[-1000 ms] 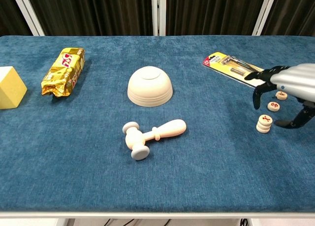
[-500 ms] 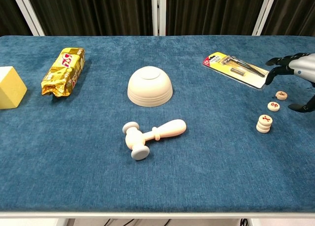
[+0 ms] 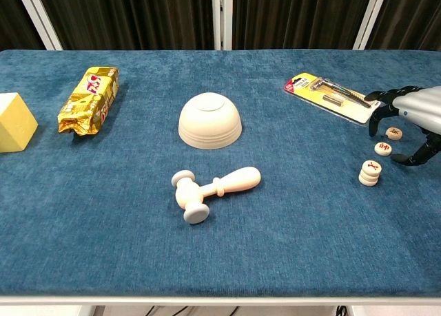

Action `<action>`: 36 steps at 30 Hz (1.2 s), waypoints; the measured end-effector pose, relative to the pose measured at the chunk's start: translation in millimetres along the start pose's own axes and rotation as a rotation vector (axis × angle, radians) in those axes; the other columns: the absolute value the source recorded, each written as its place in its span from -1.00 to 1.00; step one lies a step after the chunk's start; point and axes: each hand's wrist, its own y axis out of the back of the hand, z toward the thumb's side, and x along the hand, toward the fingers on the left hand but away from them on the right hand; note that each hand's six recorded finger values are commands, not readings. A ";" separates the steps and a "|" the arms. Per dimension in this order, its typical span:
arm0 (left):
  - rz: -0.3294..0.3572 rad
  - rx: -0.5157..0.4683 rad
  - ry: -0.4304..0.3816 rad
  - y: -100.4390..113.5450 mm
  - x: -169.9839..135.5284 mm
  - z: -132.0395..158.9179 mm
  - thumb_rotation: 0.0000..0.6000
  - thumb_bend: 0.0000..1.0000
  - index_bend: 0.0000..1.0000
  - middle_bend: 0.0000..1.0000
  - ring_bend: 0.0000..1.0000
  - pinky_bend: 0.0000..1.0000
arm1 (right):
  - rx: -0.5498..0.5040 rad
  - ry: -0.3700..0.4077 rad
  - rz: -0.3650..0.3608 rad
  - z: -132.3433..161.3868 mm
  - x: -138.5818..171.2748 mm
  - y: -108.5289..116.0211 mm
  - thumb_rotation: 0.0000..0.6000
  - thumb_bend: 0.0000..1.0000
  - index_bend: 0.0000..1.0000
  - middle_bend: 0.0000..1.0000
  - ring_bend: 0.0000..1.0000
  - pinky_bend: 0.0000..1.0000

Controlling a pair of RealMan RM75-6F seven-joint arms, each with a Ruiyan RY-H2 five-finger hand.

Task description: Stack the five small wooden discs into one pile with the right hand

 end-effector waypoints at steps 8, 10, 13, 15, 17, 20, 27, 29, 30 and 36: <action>-0.006 0.001 0.001 -1.6 0.4 0.0 1.00 -0.88 -0.96 -1.00 -1.00 -1.00 | 0.001 -0.007 0.005 -2.5 -1.5 -2.4 1.00 -0.46 -0.14 -0.99 -1.00 -1.00; -0.006 0.000 0.000 -1.5 0.4 0.1 1.00 -0.88 -0.96 -1.00 -1.00 -1.00 | -0.001 -0.009 0.007 -3.1 -2.1 -2.8 1.00 -0.46 -0.12 -0.99 -1.00 -1.00; -0.005 0.001 -0.003 -1.3 0.2 0.5 1.00 -0.88 -0.96 -1.00 -1.00 -1.00 | 0.000 -0.010 0.010 -3.6 -3.3 -3.3 1.00 -0.46 -0.11 -0.99 -1.00 -1.00; -0.007 0.001 -0.002 -1.6 0.2 0.4 1.00 -0.88 -0.96 -1.00 -1.00 -1.00 | -0.005 -0.010 0.007 -3.3 -4.0 -2.6 1.00 -0.46 -0.11 -0.99 -1.00 -1.00; -0.008 0.001 0.000 -1.8 0.3 0.0 1.00 -0.88 -0.96 -1.00 -1.00 -1.00 | -0.007 -0.010 0.008 -3.1 -4.4 -2.8 1.00 -0.46 -0.10 -0.98 -1.00 -1.00; -0.008 0.000 0.000 -1.8 0.4 -0.2 1.00 -0.88 -0.96 -1.00 -1.00 -1.00 | -0.007 -0.010 0.013 -3.3 -5.3 -3.5 1.00 -0.46 -0.10 -0.98 -1.00 -1.00; -0.006 -0.001 0.000 -1.2 0.4 -0.6 1.00 -0.88 -0.96 -1.00 -1.00 -1.00 | -0.017 -0.004 0.011 -0.5 -6.7 -2.4 1.00 -0.46 -0.08 -0.98 -1.00 -1.00; -0.004 -0.001 -0.002 -1.1 0.5 -0.2 1.00 -0.88 -0.96 -1.00 -1.00 -1.00 | -0.017 -0.004 0.010 -0.3 -6.8 -2.2 1.00 -0.46 -0.06 -0.98 -1.00 -1.00; -0.002 -0.001 -0.007 -1.0 0.7 0.4 1.00 -0.88 -0.96 -1.00 -1.00 -1.00 | -0.017 -0.005 0.008 -0.4 -6.9 -2.1 1.00 -0.46 -0.04 -0.98 -1.00 -1.00; -0.004 0.000 -0.014 -3.0 1.2 0.9 1.00 -0.88 -0.95 -1.00 -1.00 -1.00 | -0.014 -0.010 0.003 -1.0 -7.0 -2.3 1.00 -0.45 0.07 -0.98 -1.00 -1.00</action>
